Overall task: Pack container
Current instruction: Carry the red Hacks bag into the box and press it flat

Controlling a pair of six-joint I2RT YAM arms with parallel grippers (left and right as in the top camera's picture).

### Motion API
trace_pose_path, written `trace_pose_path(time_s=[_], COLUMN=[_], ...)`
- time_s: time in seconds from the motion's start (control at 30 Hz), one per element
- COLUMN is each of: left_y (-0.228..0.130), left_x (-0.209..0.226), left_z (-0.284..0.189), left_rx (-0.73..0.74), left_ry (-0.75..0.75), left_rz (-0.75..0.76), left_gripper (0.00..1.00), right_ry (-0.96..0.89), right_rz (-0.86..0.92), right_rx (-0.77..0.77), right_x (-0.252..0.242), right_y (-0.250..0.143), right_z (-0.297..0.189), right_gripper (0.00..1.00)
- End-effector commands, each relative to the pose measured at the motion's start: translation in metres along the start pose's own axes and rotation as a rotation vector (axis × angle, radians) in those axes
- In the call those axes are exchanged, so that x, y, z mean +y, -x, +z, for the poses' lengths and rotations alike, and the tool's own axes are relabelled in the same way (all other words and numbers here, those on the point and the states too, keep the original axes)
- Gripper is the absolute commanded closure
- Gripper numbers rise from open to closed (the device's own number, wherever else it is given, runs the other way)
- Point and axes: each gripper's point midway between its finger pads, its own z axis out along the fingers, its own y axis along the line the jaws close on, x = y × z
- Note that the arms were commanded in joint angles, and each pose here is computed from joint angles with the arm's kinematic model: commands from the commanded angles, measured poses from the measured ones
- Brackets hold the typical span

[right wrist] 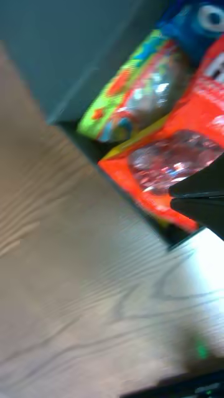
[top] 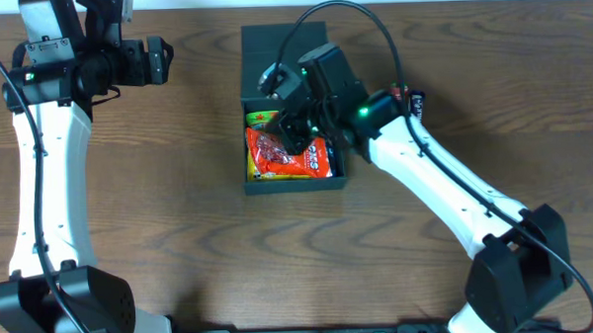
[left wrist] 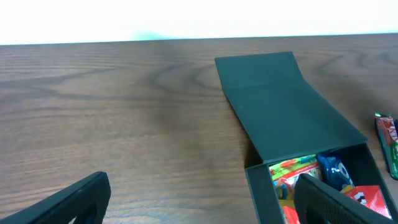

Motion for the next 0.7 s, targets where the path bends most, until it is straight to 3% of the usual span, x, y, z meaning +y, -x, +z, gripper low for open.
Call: trace_pose_path(time_s=[0.0, 0.23, 0.37, 0.5, 0.67], left_y=[0.006, 0.006, 0.006, 0.006, 0.006], left_x=[0.002, 0.002, 0.002, 0.002, 0.002], left_z=[-0.005, -0.005, -0.005, -0.005, -0.005], left_rx=[-0.017, -0.017, -0.017, -0.017, -0.017], left_ry=[0.008, 0.008, 0.008, 0.008, 0.008], left_rz=[0.025, 0.025, 0.025, 0.025, 0.025], left_gripper=[0.05, 0.05, 0.05, 0.05, 0.05], right_ry=[-0.021, 0.001, 0.002, 0.013, -0.052], right_rz=[-0.006, 0.05, 0.061, 0.043, -0.008], right_rx=[0.106, 0.278, 0.298, 0.236, 0.028], right_x=[-0.018, -0.033, -0.039, -0.035, -0.043], right_y=[-0.029, -0.082, -0.09, -0.066, 0.011], right_z=[0.025, 0.069, 0.08, 0.068, 0.008], right_gripper=[0.99, 0.99, 0.99, 0.99, 0.99])
